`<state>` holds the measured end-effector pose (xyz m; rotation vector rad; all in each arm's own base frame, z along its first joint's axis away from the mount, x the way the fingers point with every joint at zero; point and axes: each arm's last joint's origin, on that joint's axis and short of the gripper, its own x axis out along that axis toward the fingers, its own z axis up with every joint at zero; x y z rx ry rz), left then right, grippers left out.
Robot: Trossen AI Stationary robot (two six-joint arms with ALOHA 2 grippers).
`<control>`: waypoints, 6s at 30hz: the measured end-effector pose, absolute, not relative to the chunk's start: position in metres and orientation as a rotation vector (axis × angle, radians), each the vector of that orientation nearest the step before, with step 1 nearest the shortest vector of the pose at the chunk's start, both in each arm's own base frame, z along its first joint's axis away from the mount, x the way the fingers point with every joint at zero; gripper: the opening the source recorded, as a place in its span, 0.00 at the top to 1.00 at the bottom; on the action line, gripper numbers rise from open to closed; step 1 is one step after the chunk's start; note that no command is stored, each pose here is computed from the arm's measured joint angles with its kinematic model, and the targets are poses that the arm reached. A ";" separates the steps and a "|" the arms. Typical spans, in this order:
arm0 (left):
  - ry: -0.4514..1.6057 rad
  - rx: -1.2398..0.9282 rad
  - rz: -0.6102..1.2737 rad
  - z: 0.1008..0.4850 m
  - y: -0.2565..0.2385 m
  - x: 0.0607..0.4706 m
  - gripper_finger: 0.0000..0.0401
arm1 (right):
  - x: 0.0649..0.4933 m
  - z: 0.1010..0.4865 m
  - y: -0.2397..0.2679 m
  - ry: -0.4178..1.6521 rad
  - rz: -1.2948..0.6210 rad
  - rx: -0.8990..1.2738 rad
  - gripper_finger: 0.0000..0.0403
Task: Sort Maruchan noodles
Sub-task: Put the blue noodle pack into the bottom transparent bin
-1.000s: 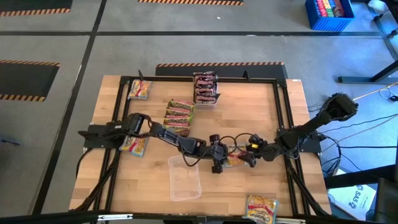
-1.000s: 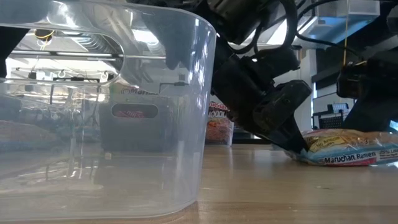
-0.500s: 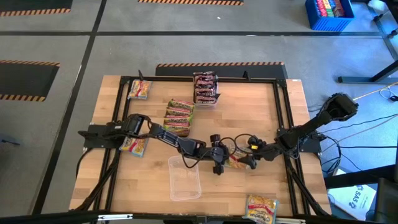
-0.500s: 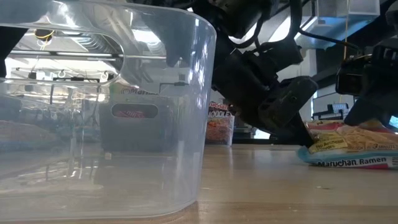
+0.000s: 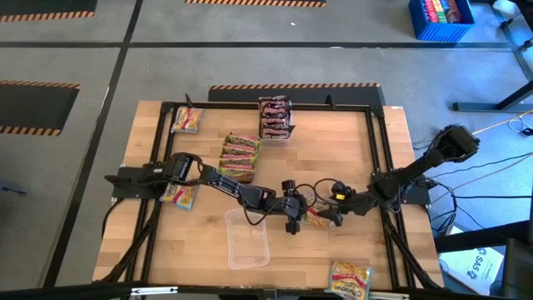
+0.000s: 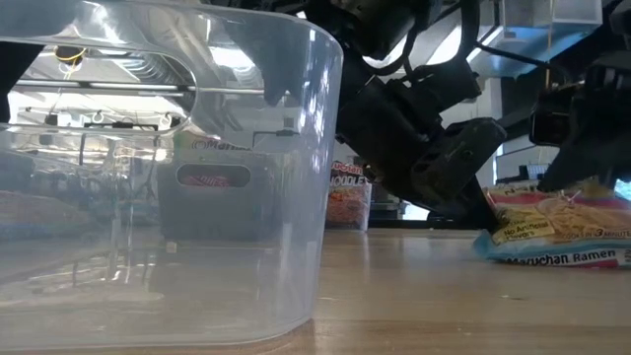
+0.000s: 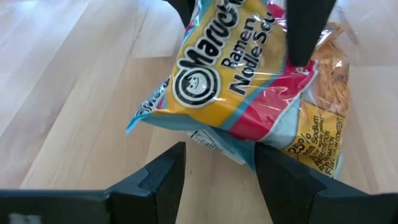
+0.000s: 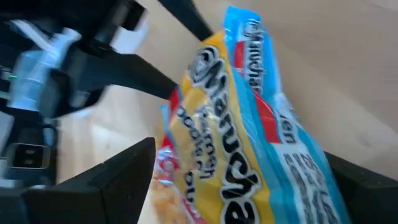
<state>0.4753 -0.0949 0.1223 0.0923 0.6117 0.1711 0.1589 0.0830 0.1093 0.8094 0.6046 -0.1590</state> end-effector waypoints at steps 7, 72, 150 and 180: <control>0.613 0.091 0.166 0.122 -0.095 0.475 0.54 | 0.162 0.104 0.085 0.600 -0.165 0.808 0.25; 0.523 0.171 0.207 0.215 -0.139 0.371 0.54 | 0.170 0.110 0.090 0.514 -0.049 0.689 0.71; 0.738 -0.134 -0.123 0.269 -0.112 0.403 0.37 | 0.274 0.200 0.150 0.409 0.111 0.018 0.70; 0.782 -0.110 -0.135 0.266 -0.109 0.401 0.72 | 0.272 0.205 0.150 0.421 0.219 0.059 0.44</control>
